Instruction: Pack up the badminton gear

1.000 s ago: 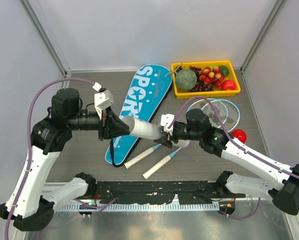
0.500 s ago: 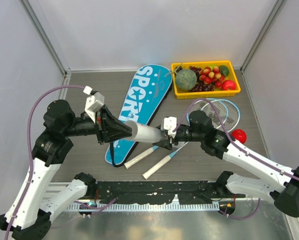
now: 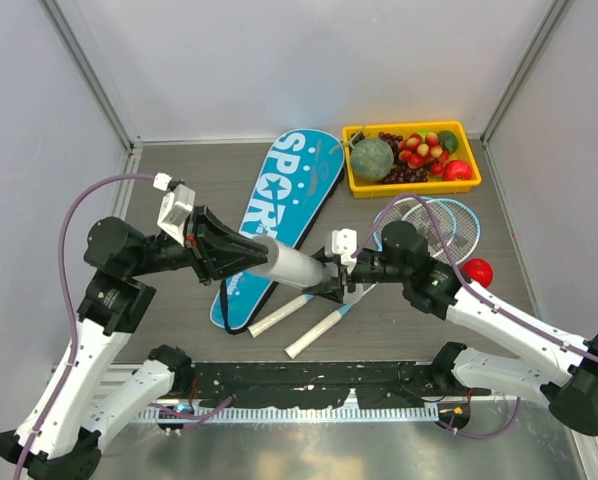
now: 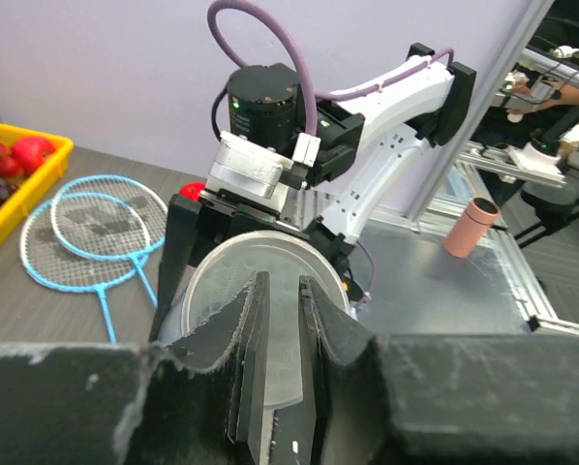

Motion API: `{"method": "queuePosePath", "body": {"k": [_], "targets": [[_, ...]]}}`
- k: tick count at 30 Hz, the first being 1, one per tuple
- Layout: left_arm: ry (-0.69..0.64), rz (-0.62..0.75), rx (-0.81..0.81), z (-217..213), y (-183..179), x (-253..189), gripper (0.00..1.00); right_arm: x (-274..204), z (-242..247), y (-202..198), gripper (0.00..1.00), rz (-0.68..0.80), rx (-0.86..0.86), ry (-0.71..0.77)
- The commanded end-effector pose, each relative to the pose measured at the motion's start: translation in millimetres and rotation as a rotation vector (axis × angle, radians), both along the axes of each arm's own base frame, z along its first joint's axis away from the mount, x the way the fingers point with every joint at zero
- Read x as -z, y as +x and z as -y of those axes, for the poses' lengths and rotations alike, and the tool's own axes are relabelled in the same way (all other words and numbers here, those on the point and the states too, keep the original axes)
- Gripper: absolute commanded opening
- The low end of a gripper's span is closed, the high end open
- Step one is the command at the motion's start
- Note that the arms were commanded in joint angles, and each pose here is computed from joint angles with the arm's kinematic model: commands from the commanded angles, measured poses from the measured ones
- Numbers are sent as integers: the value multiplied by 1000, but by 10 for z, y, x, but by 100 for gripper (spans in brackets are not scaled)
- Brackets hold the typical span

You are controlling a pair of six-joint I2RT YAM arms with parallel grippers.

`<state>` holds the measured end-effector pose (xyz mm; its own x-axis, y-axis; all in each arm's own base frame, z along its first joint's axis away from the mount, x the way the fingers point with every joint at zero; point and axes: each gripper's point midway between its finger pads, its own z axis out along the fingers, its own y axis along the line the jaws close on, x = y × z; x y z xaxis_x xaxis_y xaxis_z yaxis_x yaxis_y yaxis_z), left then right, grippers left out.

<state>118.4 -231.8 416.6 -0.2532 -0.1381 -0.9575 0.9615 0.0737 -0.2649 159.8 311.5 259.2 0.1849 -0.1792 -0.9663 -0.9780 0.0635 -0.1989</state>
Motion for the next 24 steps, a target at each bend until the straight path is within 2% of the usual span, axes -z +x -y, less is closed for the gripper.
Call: {"method": "queuePosePath", "body": {"k": [1,4,17,20,24], "targets": [[41,-56,-25,58,145,370,22,-1417,-110,-245,42,223,-138,414],[16,-53,-14,97,184,416,22,-1540,-140,-303,41,202,-175,461],[-47,-100,2,182,236,629,21,-1651,-183,-279,40,156,-179,502],[-30,-89,18,212,202,681,21,-1701,-204,-270,40,139,-183,517],[66,-120,-4,208,216,857,21,-1710,-217,-256,40,105,-174,512]]}}
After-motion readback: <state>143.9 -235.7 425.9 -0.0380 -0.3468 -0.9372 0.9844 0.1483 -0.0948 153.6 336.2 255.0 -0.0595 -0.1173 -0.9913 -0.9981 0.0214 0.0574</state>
